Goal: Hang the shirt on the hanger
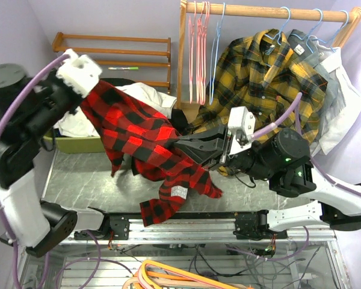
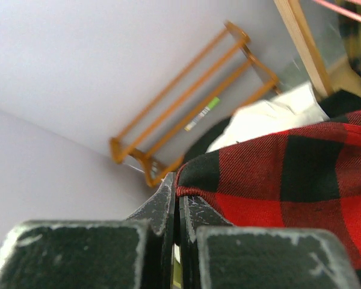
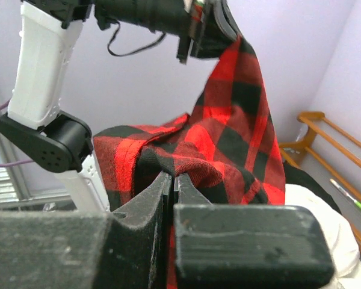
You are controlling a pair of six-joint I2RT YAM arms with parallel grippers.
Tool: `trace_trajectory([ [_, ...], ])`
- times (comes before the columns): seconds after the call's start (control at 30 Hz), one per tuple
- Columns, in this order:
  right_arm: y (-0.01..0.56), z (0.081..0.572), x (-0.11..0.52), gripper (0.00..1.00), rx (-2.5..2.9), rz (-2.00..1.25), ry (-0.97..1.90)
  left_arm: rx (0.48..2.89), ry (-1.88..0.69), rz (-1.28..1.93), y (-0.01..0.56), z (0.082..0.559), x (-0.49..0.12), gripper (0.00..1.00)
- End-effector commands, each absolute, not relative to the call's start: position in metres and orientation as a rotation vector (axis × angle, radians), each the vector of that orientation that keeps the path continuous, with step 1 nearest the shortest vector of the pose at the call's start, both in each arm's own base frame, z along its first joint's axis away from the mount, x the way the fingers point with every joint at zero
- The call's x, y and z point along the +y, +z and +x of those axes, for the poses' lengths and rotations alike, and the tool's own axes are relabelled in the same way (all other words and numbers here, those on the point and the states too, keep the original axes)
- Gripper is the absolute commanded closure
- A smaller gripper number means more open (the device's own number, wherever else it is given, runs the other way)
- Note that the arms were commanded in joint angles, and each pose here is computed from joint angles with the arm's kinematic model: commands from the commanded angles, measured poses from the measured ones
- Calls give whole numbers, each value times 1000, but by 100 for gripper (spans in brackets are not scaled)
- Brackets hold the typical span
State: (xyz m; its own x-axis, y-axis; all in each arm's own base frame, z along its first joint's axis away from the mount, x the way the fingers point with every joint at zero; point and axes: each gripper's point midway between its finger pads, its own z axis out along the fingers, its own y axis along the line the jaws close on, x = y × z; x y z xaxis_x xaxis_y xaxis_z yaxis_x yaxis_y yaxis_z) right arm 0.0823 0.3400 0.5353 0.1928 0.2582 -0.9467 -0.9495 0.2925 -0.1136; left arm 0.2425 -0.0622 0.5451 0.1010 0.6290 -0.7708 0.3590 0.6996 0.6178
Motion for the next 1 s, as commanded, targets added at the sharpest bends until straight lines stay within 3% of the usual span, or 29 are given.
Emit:
trace_trajectory([
  [0.0, 542, 67, 328, 100, 984, -922, 1087, 1415, 334, 775, 580, 218, -39, 93],
  [0.13, 511, 99, 317, 100, 1100, -824, 1040, 1623, 340, 936, 509, 254, -50, 93],
  [0.4, 343, 223, 293, 100, 1563, -573, 1222, 1980, 264, 1163, 313, 342, -77, 93],
  [0.5, 290, 254, 265, 100, 1651, -447, 1294, 2054, 222, 1145, 277, 365, -68, 93],
  [0.73, 232, 266, 260, 100, 1756, -367, 1374, 2179, -71, 1153, 216, 380, -95, 93],
  [0.77, 228, 266, 262, 100, 1758, -363, 1400, 2200, -103, 1146, 208, 382, -99, 91],
  [0.83, 223, 266, 268, 100, 1764, -376, 1448, 2260, -138, 1135, 196, 383, -105, 74],
  [0.93, 237, 280, 261, 54, 1733, -368, 1334, 2298, -140, 1109, 205, 382, -111, 11],
  [0.97, 243, 287, 254, 20, 1742, -348, 1241, 2295, -122, 1053, 216, 384, -110, 5],
])
